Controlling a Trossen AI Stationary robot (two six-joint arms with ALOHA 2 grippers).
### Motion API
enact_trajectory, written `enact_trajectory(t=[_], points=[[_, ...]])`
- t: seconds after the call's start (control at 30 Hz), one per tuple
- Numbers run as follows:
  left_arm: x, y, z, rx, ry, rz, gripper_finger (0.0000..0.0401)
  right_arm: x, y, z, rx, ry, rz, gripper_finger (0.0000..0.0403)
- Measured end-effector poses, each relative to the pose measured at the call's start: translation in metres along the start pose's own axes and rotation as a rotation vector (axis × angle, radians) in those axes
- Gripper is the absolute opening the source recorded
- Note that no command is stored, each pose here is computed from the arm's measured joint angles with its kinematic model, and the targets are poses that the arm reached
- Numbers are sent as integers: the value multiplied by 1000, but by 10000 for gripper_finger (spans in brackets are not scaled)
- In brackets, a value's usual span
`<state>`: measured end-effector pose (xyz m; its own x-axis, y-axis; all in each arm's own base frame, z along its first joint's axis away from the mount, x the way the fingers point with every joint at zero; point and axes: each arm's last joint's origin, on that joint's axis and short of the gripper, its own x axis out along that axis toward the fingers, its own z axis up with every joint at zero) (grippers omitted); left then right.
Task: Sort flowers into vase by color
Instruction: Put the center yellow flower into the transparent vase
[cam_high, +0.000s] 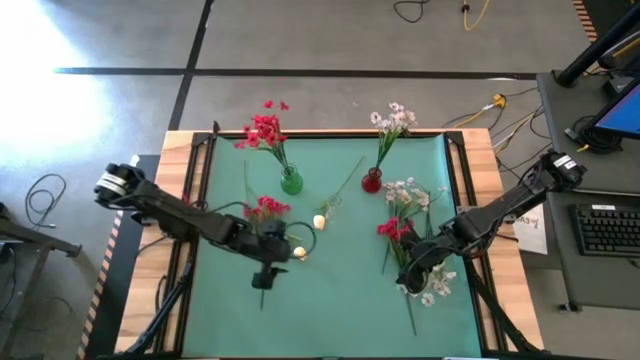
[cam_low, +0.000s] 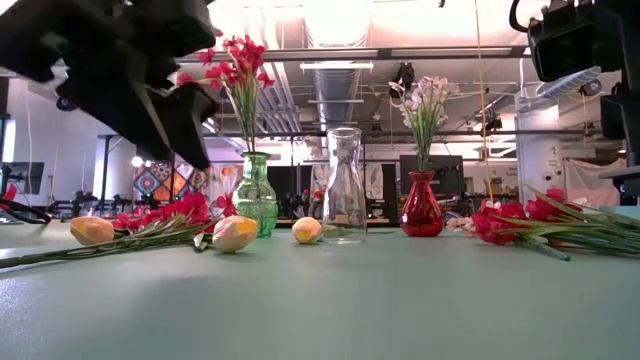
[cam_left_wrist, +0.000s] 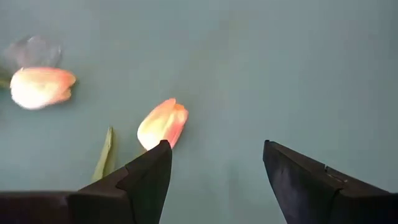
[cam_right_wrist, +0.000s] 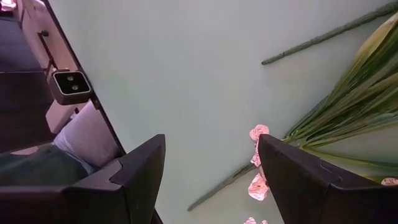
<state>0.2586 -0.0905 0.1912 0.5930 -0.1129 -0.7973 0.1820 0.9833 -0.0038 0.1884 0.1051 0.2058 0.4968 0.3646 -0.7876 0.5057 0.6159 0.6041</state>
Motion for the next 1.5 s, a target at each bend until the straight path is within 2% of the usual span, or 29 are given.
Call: enact_trajectory(t=[0.2, 0.3, 0.53, 0.77, 0.9, 1.1, 1.3, 1.5], points=[[21, 1, 7, 95, 203, 66, 251, 0, 0, 0, -1, -6, -1, 249], [29, 2, 9, 142, 259, 106, 252, 0, 0, -1, -5, -5, -2, 249], [44, 7, 7, 221, 311, 153, 252, 0, 0, -1, -7, -10, -3, 249], [41, 19, 8, 258, 331, 190, 252, 0, 0, -1, -9, -19, -6, 249], [40, 33, 1, 275, 412, 197, 252, 0, 0, -1, -10, -20, -6, 249], [46, 54, -4, 273, 462, 208, 251, 0, 0, 0, -14, -27, -6, 249], [54, 65, -9, 251, 495, 167, 227, 0, 1, 0, -15, -30, -2, 249], [64, 65, -12, 247, 520, 139, 171, 0, 1, 0, -32, -31, -3, 249]])
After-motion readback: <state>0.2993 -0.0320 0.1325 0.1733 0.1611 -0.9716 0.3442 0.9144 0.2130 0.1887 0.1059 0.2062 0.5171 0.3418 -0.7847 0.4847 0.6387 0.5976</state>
